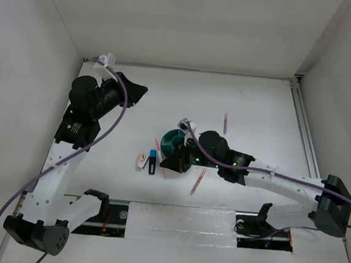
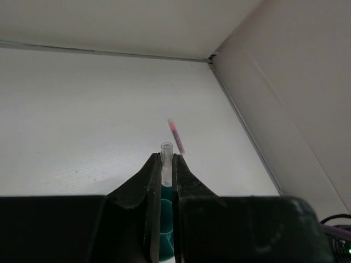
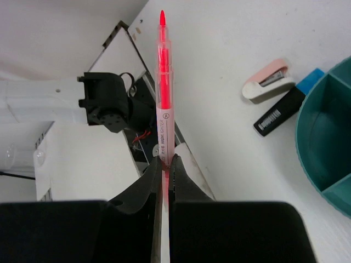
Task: Sort the stationery into containers
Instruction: Close the pen cap on the pen.
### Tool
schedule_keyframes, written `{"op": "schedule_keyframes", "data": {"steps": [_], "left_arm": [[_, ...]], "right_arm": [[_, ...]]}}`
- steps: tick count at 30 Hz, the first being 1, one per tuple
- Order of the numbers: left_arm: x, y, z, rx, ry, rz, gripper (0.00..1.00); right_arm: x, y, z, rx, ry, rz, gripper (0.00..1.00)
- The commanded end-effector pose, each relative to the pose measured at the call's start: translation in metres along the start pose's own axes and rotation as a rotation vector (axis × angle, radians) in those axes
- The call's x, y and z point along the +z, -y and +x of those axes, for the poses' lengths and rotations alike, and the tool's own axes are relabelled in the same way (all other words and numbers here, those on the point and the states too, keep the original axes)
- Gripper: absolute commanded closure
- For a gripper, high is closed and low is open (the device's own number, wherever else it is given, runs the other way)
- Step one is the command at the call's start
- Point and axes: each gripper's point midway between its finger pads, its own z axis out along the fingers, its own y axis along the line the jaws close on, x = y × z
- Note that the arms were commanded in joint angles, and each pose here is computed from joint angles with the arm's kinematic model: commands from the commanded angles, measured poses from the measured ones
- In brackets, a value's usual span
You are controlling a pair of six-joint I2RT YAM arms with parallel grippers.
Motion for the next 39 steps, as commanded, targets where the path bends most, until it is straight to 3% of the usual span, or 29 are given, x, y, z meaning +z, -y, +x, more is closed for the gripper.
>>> {"op": "schedule_keyframes", "data": {"steps": [1,17,39], "left_arm": [[-0.001,0.025,0.001,0.035,0.005,0.161,1.00],[-0.011,0.048,0.011,0.040,-0.010,0.317,1.00],[0.000,0.038,0.016,0.016,-0.021,0.284,1.00]], "right_arm": [[-0.004,-0.043,-0.056,-0.070,0.160,-0.121,1.00],[0.006,-0.024,-0.118,-0.075,0.275,-0.063,1.00],[0.000,-0.032,-0.134,-0.076,0.303,-0.119,1.00]]}}
